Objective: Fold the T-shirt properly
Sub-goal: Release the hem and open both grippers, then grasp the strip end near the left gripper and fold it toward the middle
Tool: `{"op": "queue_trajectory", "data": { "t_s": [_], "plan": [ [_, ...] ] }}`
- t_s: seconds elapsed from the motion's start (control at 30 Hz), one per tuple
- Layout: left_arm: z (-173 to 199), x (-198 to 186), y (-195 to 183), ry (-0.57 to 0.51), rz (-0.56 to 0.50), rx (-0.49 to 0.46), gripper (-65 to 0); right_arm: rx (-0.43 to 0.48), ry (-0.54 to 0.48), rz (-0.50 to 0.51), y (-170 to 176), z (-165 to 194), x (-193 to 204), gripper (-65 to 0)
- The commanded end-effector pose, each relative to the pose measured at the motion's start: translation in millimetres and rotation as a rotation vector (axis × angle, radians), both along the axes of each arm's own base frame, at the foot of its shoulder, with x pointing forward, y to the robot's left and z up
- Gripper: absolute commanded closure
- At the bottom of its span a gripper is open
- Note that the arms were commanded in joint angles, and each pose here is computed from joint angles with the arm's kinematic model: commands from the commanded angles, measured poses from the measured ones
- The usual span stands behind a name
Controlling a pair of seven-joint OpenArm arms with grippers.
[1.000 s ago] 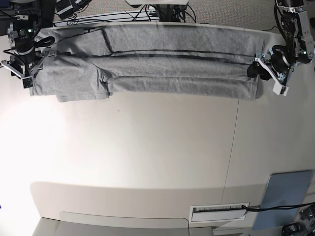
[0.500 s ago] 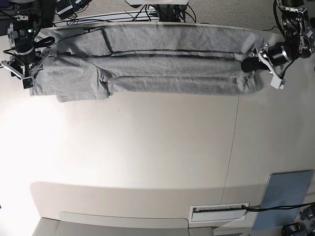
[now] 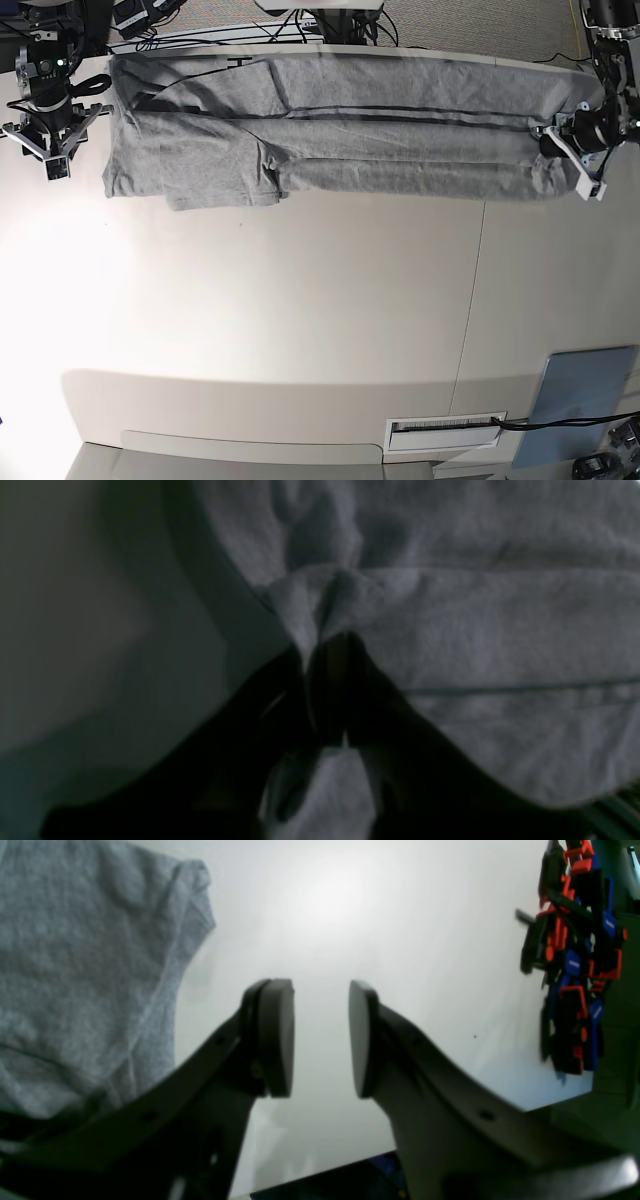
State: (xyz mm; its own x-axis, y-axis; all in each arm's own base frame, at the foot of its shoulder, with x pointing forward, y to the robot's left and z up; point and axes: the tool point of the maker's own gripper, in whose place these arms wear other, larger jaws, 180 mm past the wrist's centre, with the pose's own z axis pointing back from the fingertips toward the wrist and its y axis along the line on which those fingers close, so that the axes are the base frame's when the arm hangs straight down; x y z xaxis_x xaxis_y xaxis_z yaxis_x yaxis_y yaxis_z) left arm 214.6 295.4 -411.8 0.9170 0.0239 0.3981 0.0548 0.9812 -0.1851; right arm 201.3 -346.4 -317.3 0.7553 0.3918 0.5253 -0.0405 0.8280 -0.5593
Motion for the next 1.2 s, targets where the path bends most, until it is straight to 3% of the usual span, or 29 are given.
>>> {"op": "queue_trajectory", "data": {
  "t_s": [0.0,0.17,0.33,0.53,0.9,1.13,1.17],
  "plan": [
    [17,12,-5,-0.052,-0.016,-0.001,0.0,-0.030,-0.037,0.016,-3,13,7,-18.9],
    [53,23,-69,-0.199,-0.079,-0.068,0.0,-0.030,-0.037,0.016,-3,12,7,-18.9],
    [90,12,-140,-0.340,-0.133,-0.198,0.0,-0.030,-0.037,0.016,-3,12,7,-18.9],
    [95,-5,-224,-0.338,-0.204,-0.392,0.0,-0.022,-0.042,0.018,-2,12,8,-18.9],
    [91,-17,-320,-0.313,-0.396,-0.430,0.0,-0.024,-0.026,0.007,-4,11,5,-18.9],
    [91,-19,-345,-0.333,-0.478,-0.429,0.0,-0.023,-0.022,0.005,-4,10,5,-18.9],
    [92,-17,-348,-0.346,-0.485,-0.437,-3.0,-0.024,-0.020,0.003,-4,10,4,-18.9]
  ]
}}
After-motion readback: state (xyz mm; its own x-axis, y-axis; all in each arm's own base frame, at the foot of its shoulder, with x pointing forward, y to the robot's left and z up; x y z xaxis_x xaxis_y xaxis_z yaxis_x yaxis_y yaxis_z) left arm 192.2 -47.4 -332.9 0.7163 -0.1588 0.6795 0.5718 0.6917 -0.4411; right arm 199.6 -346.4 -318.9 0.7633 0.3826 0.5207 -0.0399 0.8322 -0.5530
